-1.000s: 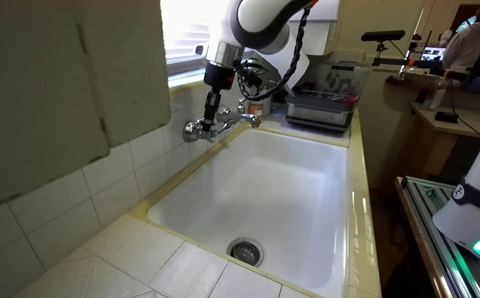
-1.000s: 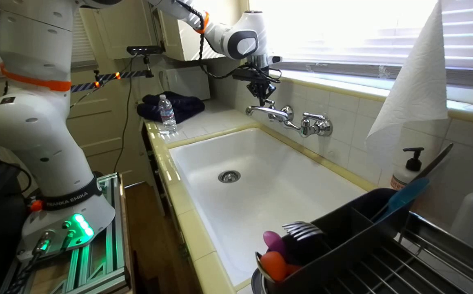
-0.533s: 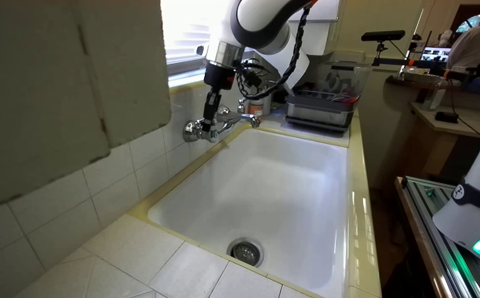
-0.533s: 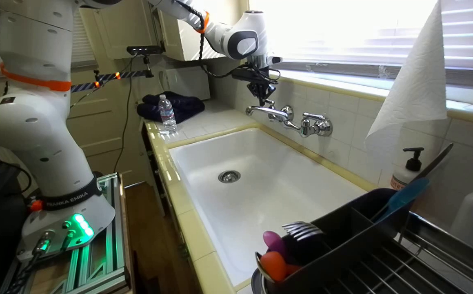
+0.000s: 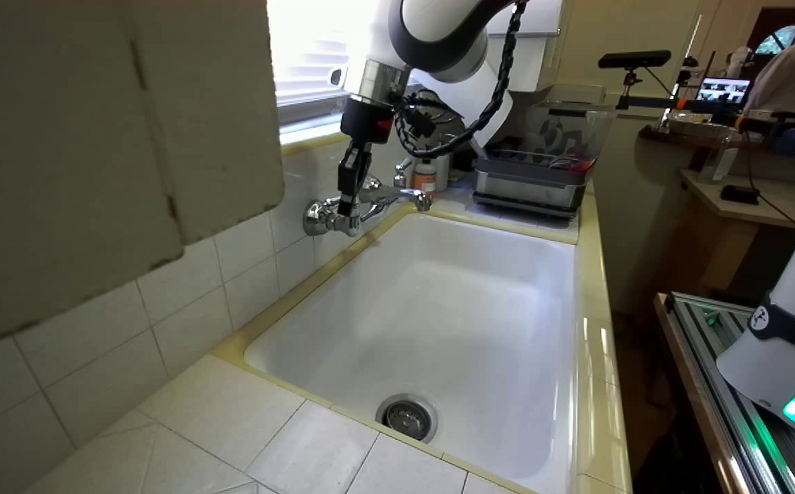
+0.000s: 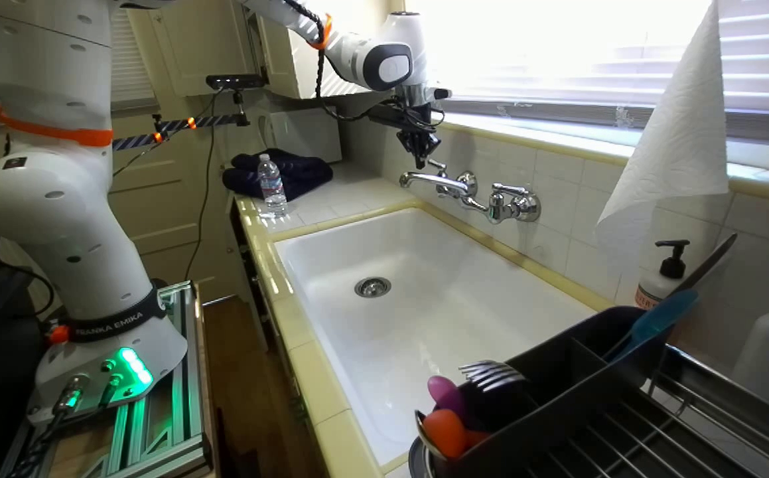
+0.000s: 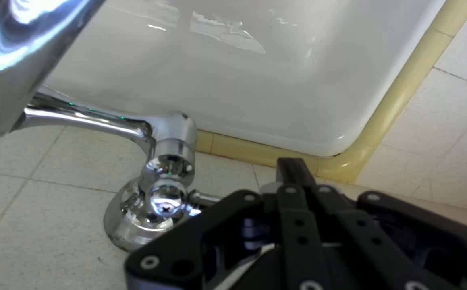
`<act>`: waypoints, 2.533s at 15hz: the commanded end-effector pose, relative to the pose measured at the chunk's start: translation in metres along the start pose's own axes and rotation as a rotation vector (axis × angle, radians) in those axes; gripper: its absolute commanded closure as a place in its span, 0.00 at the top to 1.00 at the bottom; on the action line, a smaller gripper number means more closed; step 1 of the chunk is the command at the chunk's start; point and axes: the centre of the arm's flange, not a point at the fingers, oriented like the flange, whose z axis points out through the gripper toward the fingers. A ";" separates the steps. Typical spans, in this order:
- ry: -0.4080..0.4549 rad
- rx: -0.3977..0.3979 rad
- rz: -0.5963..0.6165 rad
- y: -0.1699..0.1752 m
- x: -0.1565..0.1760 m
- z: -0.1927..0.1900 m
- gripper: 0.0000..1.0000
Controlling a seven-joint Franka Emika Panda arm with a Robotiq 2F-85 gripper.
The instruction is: Push the faucet handle on the left backwards then push the faucet to the right.
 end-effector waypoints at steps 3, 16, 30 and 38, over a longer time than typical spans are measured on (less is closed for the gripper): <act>-0.082 -0.064 0.083 -0.005 -0.037 -0.026 0.00; -0.064 -0.109 0.189 0.006 -0.073 -0.072 0.78; -0.094 -0.195 0.458 0.077 -0.079 -0.057 0.85; -0.139 -0.185 0.456 0.071 -0.081 -0.037 1.00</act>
